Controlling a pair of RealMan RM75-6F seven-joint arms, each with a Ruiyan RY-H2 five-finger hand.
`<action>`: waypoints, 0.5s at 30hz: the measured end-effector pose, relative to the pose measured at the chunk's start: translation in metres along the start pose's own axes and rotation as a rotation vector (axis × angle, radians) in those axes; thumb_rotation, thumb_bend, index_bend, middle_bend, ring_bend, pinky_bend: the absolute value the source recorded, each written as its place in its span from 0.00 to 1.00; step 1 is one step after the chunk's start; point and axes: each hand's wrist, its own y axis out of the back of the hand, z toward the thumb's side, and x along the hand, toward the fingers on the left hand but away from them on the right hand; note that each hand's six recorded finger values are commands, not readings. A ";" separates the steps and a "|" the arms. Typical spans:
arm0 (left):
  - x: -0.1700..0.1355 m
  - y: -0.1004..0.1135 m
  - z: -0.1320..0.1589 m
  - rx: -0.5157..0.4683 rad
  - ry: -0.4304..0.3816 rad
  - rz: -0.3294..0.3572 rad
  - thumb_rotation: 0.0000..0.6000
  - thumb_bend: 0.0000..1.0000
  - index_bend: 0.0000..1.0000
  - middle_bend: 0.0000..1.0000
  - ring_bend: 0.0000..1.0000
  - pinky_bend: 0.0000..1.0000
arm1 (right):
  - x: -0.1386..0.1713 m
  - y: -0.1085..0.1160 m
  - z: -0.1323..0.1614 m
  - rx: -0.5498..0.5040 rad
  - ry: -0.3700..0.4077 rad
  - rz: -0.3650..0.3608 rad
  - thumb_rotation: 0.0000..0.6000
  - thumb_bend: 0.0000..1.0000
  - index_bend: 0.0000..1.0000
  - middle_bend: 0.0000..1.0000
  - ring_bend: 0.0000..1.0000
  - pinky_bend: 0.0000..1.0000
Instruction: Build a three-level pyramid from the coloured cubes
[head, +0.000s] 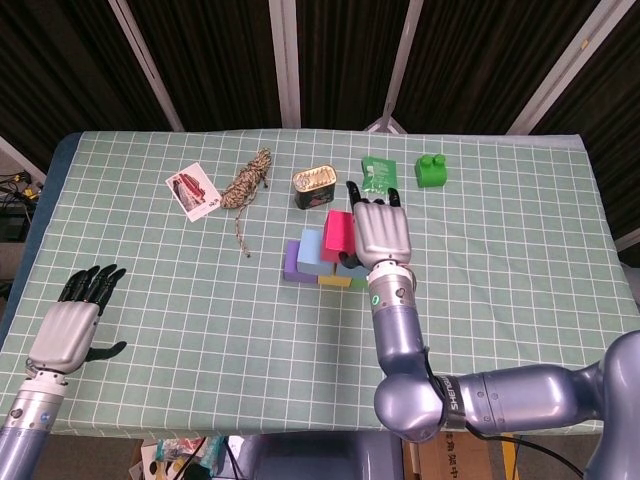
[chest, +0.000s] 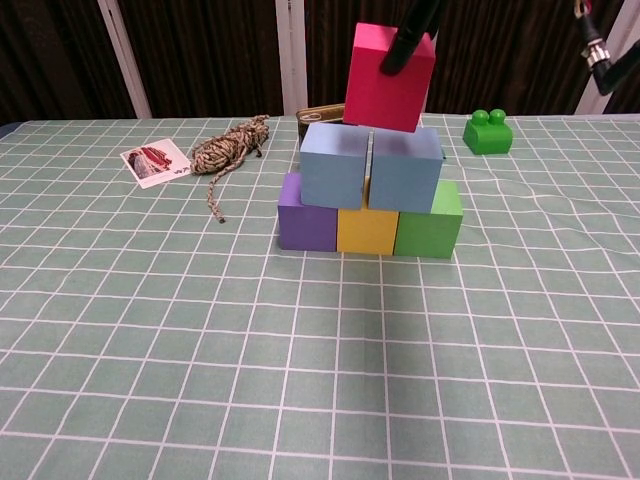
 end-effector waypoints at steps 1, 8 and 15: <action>0.000 0.000 0.000 0.001 0.001 -0.001 1.00 0.09 0.00 0.03 0.01 0.05 | 0.000 -0.001 0.000 -0.004 0.001 0.001 1.00 0.32 0.00 0.47 0.28 0.00; 0.001 -0.002 0.001 0.002 0.001 -0.006 1.00 0.09 0.00 0.03 0.01 0.05 | -0.004 -0.012 0.002 -0.021 0.006 0.013 1.00 0.32 0.00 0.47 0.28 0.00; 0.002 -0.002 -0.002 -0.005 0.006 -0.009 1.00 0.09 0.00 0.03 0.01 0.05 | -0.011 -0.018 0.009 0.003 0.021 0.000 1.00 0.32 0.00 0.47 0.28 0.00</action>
